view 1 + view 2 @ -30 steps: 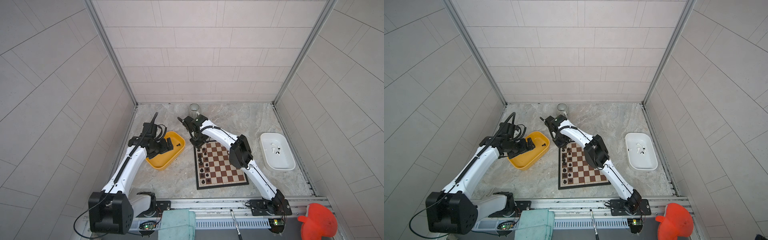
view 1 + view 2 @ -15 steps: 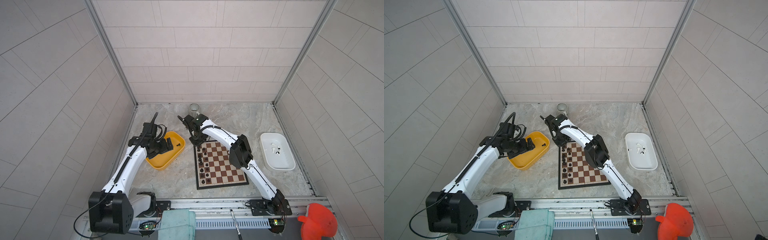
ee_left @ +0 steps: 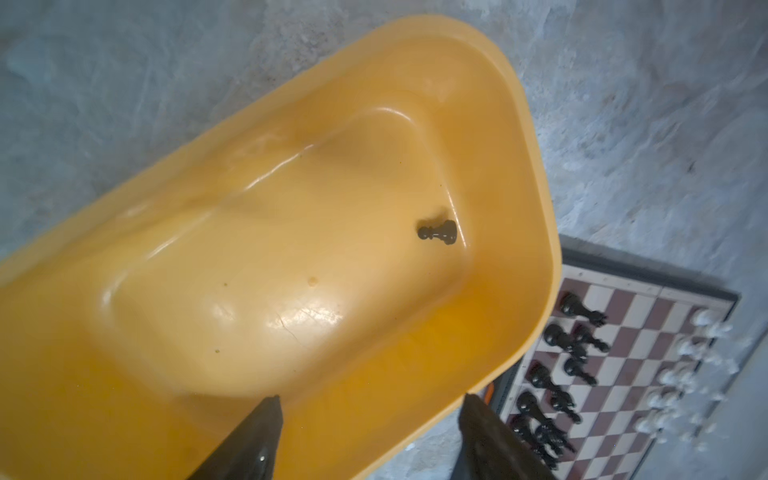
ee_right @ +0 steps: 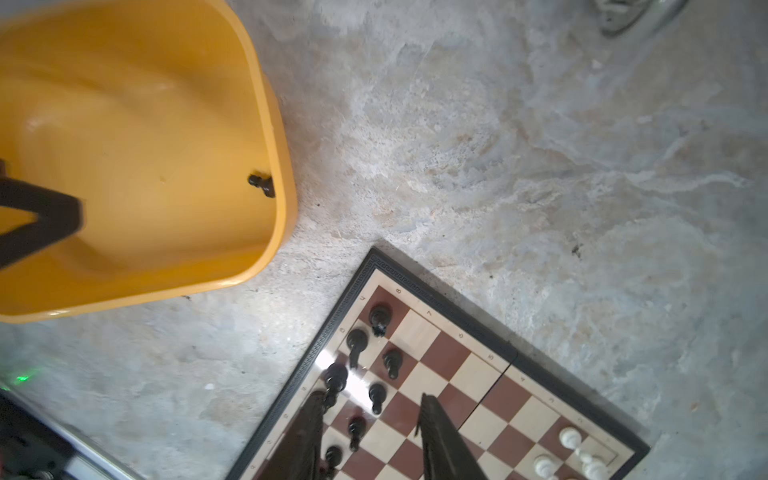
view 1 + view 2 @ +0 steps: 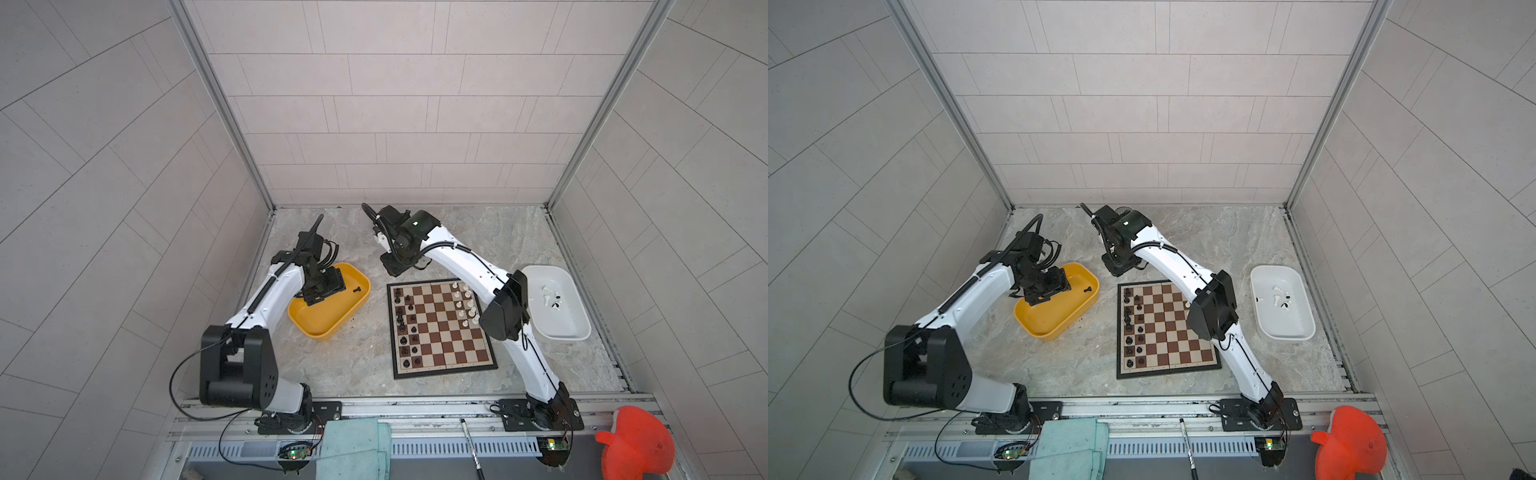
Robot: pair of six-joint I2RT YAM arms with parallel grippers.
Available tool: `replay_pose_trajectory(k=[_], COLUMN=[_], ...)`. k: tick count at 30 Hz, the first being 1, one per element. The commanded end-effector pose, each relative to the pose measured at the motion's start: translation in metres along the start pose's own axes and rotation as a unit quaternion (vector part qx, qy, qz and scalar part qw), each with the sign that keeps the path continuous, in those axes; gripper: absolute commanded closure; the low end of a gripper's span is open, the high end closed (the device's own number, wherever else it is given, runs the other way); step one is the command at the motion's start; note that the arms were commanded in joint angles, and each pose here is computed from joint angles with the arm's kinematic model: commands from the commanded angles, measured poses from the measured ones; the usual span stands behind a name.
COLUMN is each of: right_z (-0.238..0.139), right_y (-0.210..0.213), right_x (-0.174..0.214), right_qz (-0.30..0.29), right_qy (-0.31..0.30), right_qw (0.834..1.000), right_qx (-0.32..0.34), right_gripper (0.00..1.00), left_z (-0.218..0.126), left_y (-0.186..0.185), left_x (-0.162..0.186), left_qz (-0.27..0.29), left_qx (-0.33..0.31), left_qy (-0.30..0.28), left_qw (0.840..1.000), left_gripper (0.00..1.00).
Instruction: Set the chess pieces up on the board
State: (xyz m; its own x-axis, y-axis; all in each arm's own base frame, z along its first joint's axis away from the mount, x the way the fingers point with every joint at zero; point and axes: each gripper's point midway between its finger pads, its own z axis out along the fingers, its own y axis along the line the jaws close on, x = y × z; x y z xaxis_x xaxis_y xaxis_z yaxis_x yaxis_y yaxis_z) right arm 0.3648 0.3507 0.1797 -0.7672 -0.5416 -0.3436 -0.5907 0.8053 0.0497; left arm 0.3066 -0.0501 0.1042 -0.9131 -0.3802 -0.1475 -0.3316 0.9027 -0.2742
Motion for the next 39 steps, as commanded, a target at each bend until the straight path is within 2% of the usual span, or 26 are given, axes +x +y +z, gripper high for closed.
replay_pose_trajectory(k=[1, 5, 9, 14, 21, 29, 34, 39], right_z=[0.012, 0.033, 0.052, 0.075, 0.096, 0.098, 0.072, 0.036], right_y=[0.029, 0.057, 0.067, 0.068, 0.067, 0.069, 0.055, 0.045], right_x=[0.018, 0.031, 0.031, 0.022, 0.011, -0.008, -0.017, -0.005], right_qz=[-0.02, -0.026, -0.021, -0.018, -0.009, 0.005, 0.032, 0.048], right_qy=[0.024, 0.042, 0.045, 0.052, 0.047, 0.016, -0.001, -0.023], right_qw=[0.999, 0.997, 0.996, 0.997, 0.997, 0.996, 0.996, 0.994], right_qx=[-0.029, -0.062, -0.07, -0.061, -0.054, -0.086, -0.084, -0.098], right_gripper=[0.69, 0.8, 0.84, 0.87, 0.88, 0.86, 0.86, 0.79], left_z=[-0.003, 0.002, 0.014, 0.019, 0.032, 0.04, 0.027, 0.032], left_y=[0.026, 0.036, 0.037, 0.022, 0.005, -0.029, -0.017, -0.013], left_x=[0.01, 0.038, 0.067, 0.075, 0.08, 0.064, 0.031, 0.002], left_qz=[-0.008, -0.002, -0.001, 0.023, 0.027, -0.002, 0.011, 0.068], left_qx=[-0.055, -0.064, -0.046, -0.033, -0.017, 0.034, -0.024, -0.074], left_qy=[0.032, 0.079, 0.125, 0.148, 0.164, 0.137, 0.066, 0.049], left_qw=[0.998, 0.995, 0.991, 0.988, 0.986, 0.99, 0.997, 0.994], left_gripper=[0.33, 0.4, 0.41, 0.41, 0.41, 0.39, 0.34, 0.35])
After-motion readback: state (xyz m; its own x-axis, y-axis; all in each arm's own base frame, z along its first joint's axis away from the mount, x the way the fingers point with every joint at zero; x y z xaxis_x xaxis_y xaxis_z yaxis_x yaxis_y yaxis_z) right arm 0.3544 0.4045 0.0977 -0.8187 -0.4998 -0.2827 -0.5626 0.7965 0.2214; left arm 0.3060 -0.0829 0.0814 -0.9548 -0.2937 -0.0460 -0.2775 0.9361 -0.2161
